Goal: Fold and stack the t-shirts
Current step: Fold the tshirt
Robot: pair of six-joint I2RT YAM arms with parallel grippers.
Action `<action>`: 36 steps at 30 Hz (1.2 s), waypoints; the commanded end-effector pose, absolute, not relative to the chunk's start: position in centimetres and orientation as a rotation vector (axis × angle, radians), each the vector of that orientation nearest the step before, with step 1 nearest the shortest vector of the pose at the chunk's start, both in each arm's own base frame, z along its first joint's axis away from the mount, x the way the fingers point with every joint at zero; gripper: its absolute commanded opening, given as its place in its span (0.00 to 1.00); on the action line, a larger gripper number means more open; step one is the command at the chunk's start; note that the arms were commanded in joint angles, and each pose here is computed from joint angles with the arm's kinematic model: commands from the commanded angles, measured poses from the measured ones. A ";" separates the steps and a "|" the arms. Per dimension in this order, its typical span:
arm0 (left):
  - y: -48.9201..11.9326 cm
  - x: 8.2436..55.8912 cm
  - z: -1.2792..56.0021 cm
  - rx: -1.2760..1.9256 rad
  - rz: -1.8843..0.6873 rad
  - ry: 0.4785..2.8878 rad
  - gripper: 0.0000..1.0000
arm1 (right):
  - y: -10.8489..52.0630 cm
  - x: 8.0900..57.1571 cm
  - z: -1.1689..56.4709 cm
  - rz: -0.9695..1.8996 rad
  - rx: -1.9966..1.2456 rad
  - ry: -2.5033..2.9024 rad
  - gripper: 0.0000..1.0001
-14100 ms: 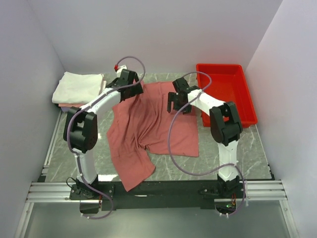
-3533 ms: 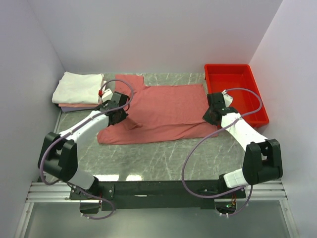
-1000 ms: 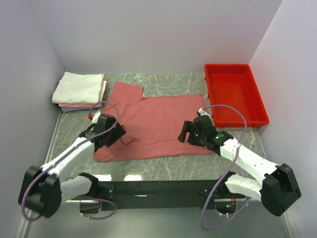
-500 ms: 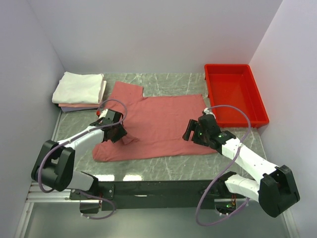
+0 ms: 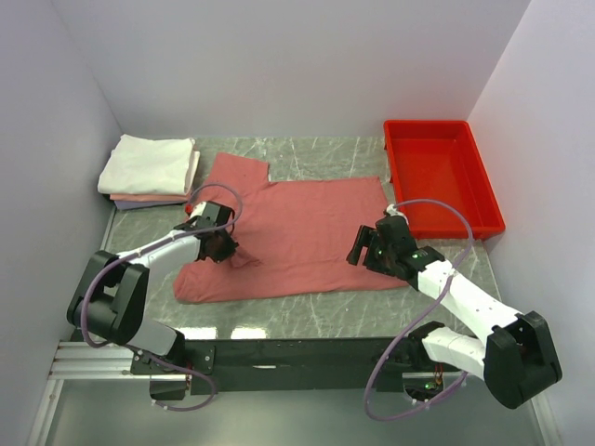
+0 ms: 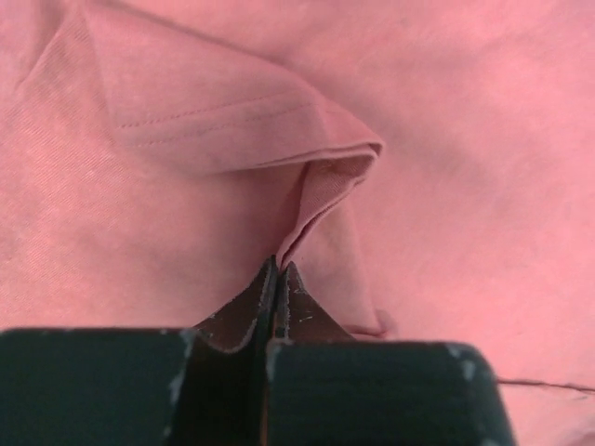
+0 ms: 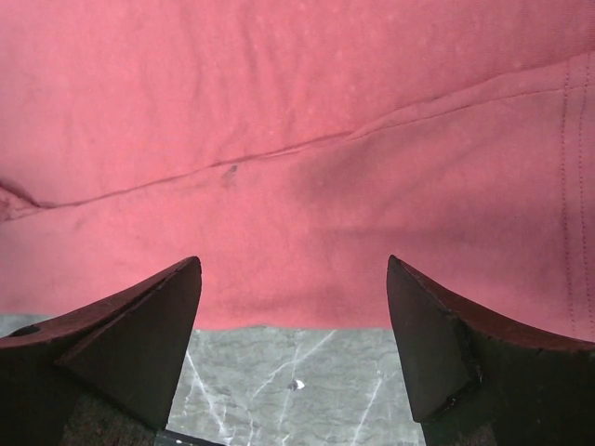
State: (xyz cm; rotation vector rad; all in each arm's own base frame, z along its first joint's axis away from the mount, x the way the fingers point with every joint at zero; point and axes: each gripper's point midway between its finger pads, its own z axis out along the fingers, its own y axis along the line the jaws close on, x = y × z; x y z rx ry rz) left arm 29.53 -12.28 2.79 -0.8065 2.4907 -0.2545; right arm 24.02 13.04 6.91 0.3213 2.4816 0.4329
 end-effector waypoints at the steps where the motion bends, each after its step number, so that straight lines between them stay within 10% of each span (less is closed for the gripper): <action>1: -13.1 31.9 5.0 -0.797 -0.314 2.415 0.01 | 12.9 24.4 7.6 0.444 0.307 2.449 0.86; 25: -16.2 37.5 5.1 -0.726 -0.348 2.452 0.16 | 11.2 26.1 7.8 0.387 0.342 2.431 0.86; 36: -17.1 40.2 7.8 -0.693 -0.371 2.402 0.74 | 11.0 26.8 8.0 0.376 0.328 2.430 0.86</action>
